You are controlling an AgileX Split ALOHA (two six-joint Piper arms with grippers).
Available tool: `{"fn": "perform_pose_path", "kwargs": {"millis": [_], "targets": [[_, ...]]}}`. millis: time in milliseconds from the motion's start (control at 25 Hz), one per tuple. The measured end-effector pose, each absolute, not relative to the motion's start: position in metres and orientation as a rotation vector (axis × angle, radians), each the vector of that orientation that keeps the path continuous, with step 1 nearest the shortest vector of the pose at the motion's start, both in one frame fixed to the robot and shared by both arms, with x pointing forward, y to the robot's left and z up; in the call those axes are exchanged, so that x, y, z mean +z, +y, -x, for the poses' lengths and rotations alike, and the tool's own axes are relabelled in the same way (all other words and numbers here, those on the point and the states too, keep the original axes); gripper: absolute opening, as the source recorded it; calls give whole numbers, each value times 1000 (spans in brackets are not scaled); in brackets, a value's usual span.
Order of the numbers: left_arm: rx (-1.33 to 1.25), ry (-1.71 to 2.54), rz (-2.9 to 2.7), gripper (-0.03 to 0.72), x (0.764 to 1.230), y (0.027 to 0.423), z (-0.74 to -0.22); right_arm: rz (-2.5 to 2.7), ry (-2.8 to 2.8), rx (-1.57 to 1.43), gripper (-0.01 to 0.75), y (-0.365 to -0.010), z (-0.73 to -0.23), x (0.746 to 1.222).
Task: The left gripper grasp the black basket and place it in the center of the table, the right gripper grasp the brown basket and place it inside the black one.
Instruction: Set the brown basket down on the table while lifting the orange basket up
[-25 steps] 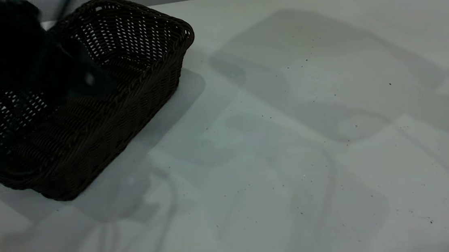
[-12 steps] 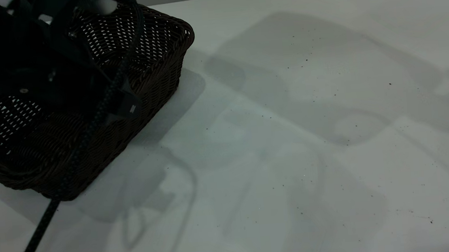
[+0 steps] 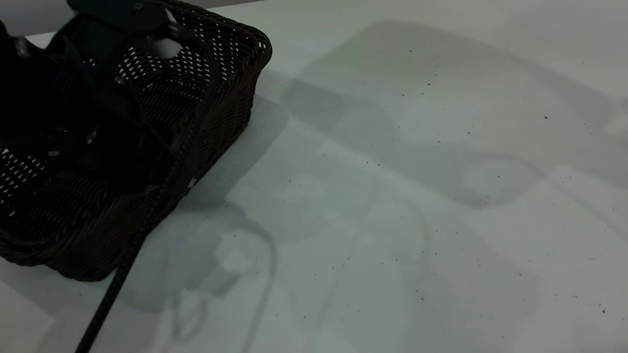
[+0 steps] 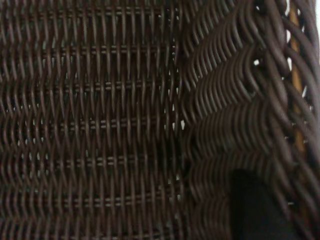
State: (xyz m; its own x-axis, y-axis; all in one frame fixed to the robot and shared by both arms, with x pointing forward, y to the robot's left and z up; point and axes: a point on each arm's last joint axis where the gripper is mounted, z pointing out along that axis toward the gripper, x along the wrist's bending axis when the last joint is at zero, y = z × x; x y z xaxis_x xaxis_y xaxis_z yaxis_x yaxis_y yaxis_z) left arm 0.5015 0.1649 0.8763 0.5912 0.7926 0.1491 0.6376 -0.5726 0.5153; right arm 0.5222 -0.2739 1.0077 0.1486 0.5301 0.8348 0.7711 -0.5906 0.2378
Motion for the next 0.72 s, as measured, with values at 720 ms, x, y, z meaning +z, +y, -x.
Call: {"fn": "perform_pose_path", "kwargs": {"millis": [720], "targets": [[225, 373, -2740, 120, 895, 157, -469, 2137, -1338, -1442, 102, -273, -522, 1009]]}}
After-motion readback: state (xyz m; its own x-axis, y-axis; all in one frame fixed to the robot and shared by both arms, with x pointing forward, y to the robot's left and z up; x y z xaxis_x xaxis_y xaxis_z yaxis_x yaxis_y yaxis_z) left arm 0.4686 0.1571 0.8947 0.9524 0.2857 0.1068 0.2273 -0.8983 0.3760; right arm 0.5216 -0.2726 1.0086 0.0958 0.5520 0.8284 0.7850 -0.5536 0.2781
